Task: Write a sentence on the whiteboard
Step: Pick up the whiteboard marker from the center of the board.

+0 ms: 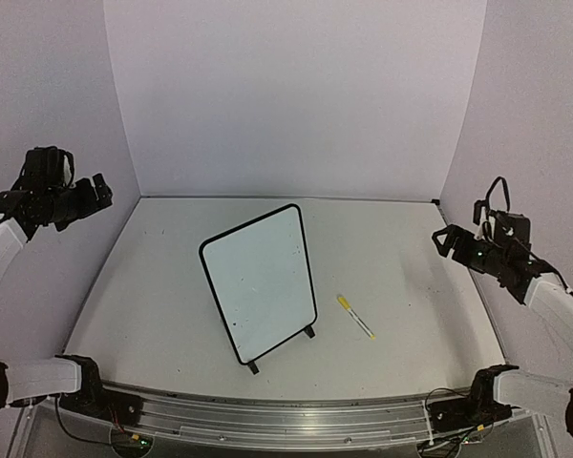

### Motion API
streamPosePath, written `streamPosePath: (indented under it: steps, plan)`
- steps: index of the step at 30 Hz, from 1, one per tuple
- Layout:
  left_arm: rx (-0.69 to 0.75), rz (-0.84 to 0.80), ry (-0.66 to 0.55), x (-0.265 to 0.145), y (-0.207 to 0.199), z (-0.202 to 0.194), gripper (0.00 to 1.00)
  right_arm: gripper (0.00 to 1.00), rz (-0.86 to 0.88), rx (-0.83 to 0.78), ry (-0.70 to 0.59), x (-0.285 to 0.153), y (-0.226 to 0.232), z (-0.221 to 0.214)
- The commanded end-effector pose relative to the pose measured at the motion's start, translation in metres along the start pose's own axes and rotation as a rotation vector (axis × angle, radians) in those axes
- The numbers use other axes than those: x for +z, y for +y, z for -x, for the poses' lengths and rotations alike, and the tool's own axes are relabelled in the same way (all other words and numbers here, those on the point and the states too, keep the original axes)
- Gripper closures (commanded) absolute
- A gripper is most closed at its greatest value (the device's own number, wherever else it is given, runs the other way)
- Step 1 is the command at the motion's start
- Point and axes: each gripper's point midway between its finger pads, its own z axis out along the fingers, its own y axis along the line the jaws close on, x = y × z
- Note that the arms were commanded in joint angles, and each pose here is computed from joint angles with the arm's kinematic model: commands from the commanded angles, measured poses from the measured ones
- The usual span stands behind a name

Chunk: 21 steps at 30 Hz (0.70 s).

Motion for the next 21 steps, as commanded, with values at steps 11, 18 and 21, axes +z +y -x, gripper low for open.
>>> streamPosePath:
  steps: [11,18,21]
  plan:
    - [0.193,-0.359,0.020,0.004,-0.068,0.004,0.01,0.12,0.092,-0.232,0.518,0.033,0.105,-0.139]
    - [0.251,-0.384,0.010,0.014,-0.060,-0.027,0.01,0.20,-0.006,-0.408,0.653,0.026,0.111,-0.182]
    - [0.246,-0.389,0.016,0.015,-0.061,-0.028,0.01,0.24,-0.041,-0.487,0.682,0.029,0.115,-0.193]
